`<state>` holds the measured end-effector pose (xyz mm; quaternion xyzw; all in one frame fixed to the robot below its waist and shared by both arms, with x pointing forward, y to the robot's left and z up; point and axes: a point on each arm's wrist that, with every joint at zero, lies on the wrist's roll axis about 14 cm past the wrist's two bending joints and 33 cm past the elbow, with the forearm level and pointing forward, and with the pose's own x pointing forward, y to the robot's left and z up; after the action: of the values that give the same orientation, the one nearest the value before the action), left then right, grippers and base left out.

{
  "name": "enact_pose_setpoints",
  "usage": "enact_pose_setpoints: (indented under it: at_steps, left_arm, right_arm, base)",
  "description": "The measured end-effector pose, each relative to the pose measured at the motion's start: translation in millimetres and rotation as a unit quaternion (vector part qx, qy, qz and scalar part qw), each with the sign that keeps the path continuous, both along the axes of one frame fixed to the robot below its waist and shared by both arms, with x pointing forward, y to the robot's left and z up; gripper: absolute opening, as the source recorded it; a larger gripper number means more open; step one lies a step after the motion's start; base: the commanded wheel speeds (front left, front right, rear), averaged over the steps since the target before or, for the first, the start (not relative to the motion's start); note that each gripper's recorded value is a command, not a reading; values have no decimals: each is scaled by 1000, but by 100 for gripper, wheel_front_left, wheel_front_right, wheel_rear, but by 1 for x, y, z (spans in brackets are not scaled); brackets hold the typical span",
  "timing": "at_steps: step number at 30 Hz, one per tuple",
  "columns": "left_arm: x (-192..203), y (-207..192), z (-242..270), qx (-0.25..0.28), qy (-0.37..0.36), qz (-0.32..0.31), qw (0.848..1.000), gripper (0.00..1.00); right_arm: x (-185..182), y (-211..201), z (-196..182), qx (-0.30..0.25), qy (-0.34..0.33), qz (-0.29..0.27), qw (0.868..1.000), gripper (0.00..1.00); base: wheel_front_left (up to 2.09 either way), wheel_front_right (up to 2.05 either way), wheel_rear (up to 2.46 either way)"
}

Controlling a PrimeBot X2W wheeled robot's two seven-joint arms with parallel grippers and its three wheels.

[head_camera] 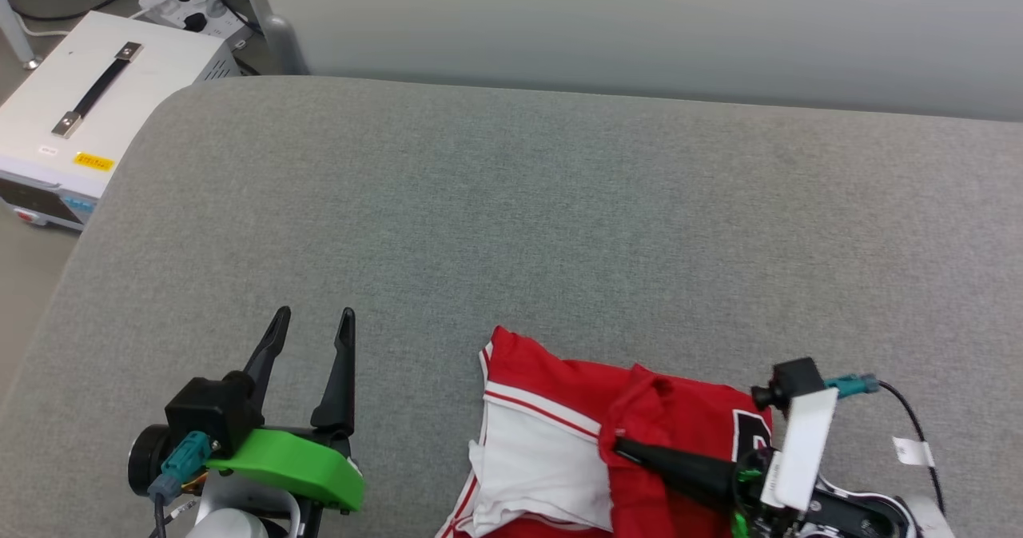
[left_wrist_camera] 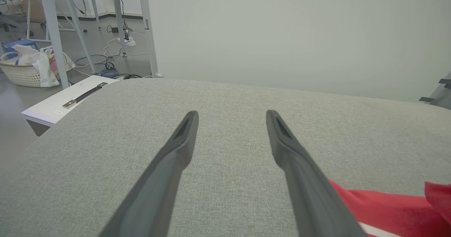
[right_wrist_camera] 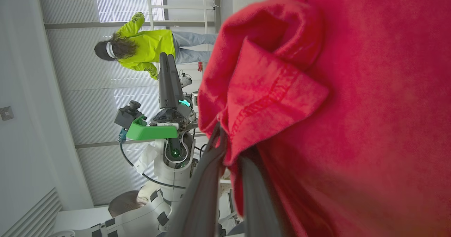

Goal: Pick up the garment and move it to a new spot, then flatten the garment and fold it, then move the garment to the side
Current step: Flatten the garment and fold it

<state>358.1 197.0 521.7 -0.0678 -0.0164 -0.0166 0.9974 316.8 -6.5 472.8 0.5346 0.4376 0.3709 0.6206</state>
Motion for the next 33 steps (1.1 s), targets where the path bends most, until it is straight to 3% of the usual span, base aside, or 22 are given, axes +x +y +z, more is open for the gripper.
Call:
enact_pose_setpoints:
  at_steps: [7, 13, 15, 16, 17, 18, 23, 28, 30, 33]
  left_arm:
    - [-4, 6, -5, -8, 7, 15, 1000, 100]
    - [-5, 12, -13, -11, 19, 26, 999, 100]
    - [-4, 13, -13, -11, 18, 31, 999, 100]
    - [-4, 15, -15, -11, 20, 33, 999, 100]
    - [-3, 15, -16, -11, 22, 35, 999, 100]
    - [-3, 15, -17, -12, 23, 35, 999, 100]
    - [-2, 15, -19, -12, 24, 35, 999, 100]
    - [1, 11, -14, -10, 16, 25, 1000, 100]
    - [2, 10, -12, -10, 12, 22, 1000, 100]
    - [4, 6, -8, -9, 5, 16, 1000, 100]
  right_arm:
    - [4, 58, 8, 18, -14, 49, 999, 0]
    - [9, 71, -27, -59, -17, 57, 997, 0]
    - [5, 74, -37, -74, -12, 62, 995, 8]
    - [3, 75, -41, -76, -7, 65, 995, 20]
    - [1, 76, -44, -80, -5, 67, 995, 46]
    - [0, 77, -46, -83, -4, 68, 994, 100]
    - [5, 80, -39, -78, -20, 58, 995, 100]
    - [25, 75, -4, -69, -93, 24, 993, 100]
    - [35, 65, 6, -82, -131, -4, 988, 100]
    - [60, 35, 13, -135, -200, -73, 968, 100]
  base:
    - [0, 0, 0]
    - [0, 0, 0]
    - [0, 0, 0]
    - [0, 0, 0]
    - [0, 0, 0]
    - [0, 0, 0]
    - [0, 0, 0]
    - [0, 0, 0]
    - [0, 0, 0]
    - [0, 0, 0]
